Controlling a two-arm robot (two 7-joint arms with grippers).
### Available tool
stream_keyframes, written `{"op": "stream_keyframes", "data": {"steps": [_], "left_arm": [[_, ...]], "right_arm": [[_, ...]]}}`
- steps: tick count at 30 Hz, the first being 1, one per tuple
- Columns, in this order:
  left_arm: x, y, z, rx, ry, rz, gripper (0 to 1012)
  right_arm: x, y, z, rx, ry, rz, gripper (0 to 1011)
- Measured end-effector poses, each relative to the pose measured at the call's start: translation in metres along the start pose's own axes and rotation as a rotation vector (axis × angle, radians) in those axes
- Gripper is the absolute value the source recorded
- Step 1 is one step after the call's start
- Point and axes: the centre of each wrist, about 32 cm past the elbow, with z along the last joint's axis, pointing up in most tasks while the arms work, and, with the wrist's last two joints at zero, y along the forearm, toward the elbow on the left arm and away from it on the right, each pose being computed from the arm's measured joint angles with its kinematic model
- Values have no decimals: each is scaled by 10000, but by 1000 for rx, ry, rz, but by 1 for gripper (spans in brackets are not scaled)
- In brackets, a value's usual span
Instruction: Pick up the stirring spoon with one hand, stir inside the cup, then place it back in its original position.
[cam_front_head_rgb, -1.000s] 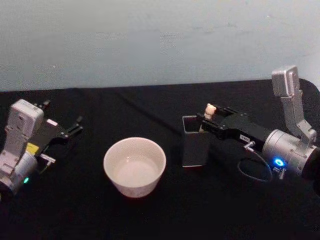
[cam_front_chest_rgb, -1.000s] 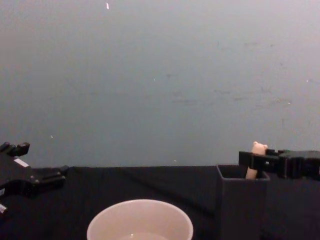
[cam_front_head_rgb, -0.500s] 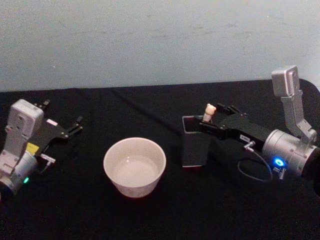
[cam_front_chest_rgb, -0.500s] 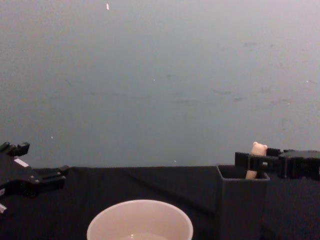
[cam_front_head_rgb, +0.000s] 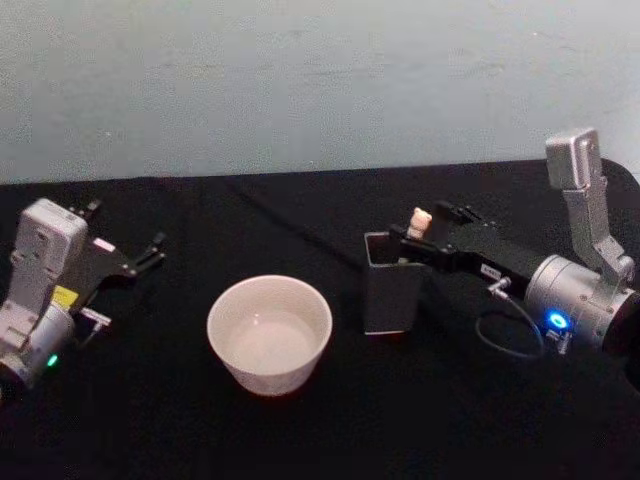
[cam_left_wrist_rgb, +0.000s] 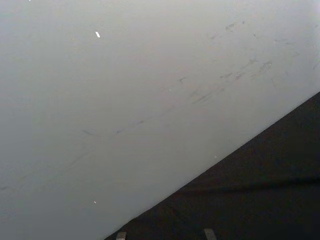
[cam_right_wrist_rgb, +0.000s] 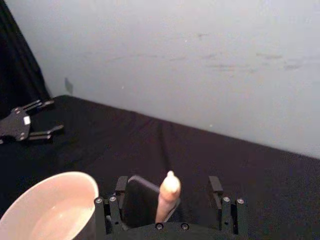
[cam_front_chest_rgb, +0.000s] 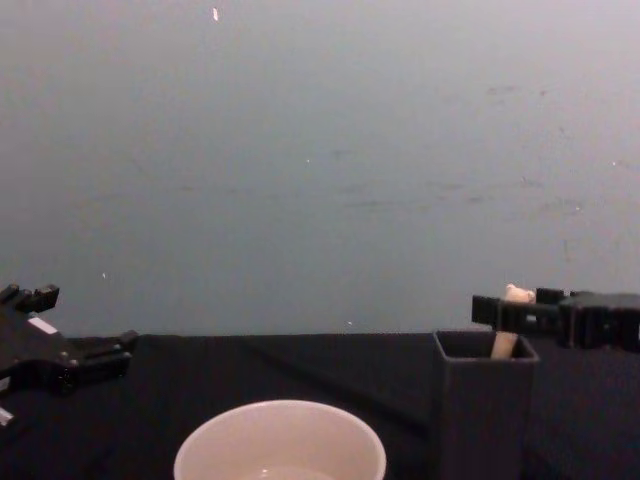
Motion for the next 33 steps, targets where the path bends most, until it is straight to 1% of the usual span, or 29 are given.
{"op": "stream_keyframes", "data": {"steps": [4, 5, 7, 8, 10, 11, 13, 14, 17, 18, 19, 20, 22, 23, 27, 28, 29, 30, 33], "left_arm": [[0, 0, 0, 0, 0, 0, 1001], [0, 0, 0, 0, 0, 0, 1001], [0, 0, 0, 0, 0, 0, 1001], [0, 0, 0, 0, 0, 0, 1001], [0, 0, 0, 0, 0, 0, 1001], [0, 0, 0, 0, 0, 0, 1001], [0, 0, 0, 0, 0, 0, 1001], [0, 0, 0, 0, 0, 0, 1001], [0, 0, 0, 0, 0, 0, 1001], [0, 0, 0, 0, 0, 0, 1001], [0, 0, 0, 0, 0, 0, 1001], [0, 0, 0, 0, 0, 0, 1001], [0, 0, 0, 0, 0, 0, 1001], [0, 0, 0, 0, 0, 0, 1001], [0, 0, 0, 0, 0, 0, 1001], [0, 0, 0, 0, 0, 0, 1001], [0, 0, 0, 0, 0, 0, 1001], [0, 0, 0, 0, 0, 0, 1001], [0, 0, 0, 0, 0, 0, 1001]], "right_arm": [[-3, 16, 41, 51, -21, -33, 1002], [-1, 24, 71, 86, -32, -53, 1002], [2, 30, 105, 117, -39, -72, 1002], [-5, 39, 138, 155, -49, -102, 1003], [-17, 51, 171, 191, -61, -137, 1002], [-30, 58, 190, 219, -79, -173, 1002], [-58, 74, 188, 240, -103, -219, 1002], [-90, 94, 168, 250, -139, -274, 1003], [-144, 139, 78, 243, -219, -367, 1002], [-173, 168, -9, 229, -270, -420, 1002], [-181, 177, -49, 222, -289, -440, 1002], [-204, 195, -150, 202, -332, -484, 1002], [-224, 202, -256, 177, -369, -515, 1003], [-241, 200, -353, 153, -392, -535, 1002], [-261, 178, -526, 102, -417, -550, 1002], [-270, 164, -595, 75, -417, -552, 1002], [-274, 157, -625, 63, -415, -553, 1002], [-283, 141, -685, 36, -409, -551, 1002], [-292, 124, -755, 6, -401, -546, 1002]]}}
